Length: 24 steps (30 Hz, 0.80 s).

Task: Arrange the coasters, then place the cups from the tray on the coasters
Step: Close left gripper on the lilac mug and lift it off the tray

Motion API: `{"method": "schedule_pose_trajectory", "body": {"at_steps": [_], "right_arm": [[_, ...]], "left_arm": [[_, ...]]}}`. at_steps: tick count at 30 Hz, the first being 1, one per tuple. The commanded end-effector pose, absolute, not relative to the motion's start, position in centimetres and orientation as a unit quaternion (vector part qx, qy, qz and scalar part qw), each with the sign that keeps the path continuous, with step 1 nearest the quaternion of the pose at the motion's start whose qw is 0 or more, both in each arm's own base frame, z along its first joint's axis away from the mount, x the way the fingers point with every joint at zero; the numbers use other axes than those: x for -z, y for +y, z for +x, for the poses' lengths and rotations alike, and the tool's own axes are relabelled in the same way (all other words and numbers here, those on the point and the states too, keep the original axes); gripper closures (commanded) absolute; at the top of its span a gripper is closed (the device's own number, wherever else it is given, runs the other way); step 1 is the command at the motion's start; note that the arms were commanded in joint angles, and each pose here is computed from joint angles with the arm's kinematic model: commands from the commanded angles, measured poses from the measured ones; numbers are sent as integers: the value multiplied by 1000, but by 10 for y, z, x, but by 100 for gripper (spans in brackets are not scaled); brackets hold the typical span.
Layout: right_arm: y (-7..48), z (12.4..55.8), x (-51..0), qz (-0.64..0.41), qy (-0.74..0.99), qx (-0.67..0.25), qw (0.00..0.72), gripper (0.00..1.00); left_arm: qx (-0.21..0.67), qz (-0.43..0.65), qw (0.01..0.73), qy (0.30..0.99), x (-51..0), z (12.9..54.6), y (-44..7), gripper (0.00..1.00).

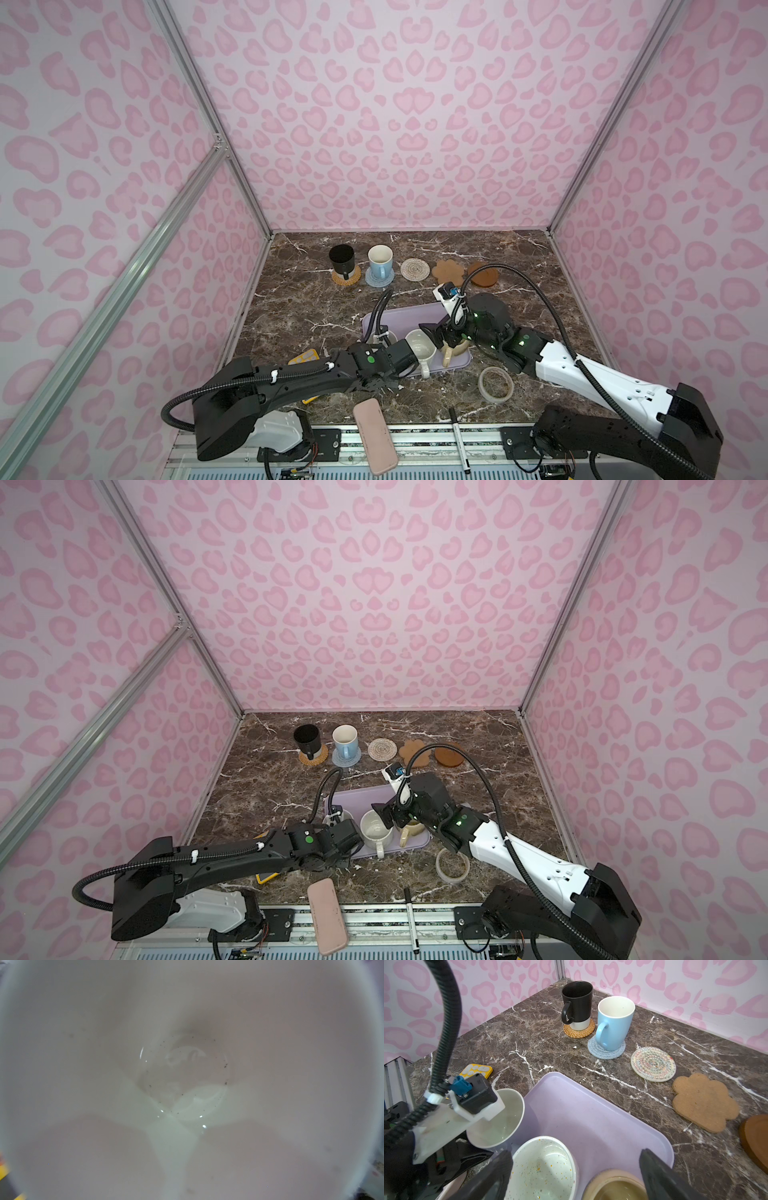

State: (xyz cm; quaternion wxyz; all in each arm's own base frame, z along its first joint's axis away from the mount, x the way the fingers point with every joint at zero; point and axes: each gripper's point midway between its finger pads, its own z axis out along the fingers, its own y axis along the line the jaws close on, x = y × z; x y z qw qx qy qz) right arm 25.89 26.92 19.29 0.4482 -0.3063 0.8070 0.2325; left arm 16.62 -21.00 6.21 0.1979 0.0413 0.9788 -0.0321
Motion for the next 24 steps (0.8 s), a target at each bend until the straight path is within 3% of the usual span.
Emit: {"method": "schedule_pose_trajectory", "body": {"at_steps": [1,13,24], "right_arm": [[271,262,-200,-299,800,-237,464,3],[267,283,-207,-256,808,-244,472,3],[237,320,-207,-195,823,-249,473,3]], "left_arm": [[19,37,232,972,-82,178,-201,98],[24,32,299,953,-147,227,-197,98],[52,48,343,937,-201,299,-245,98]]}}
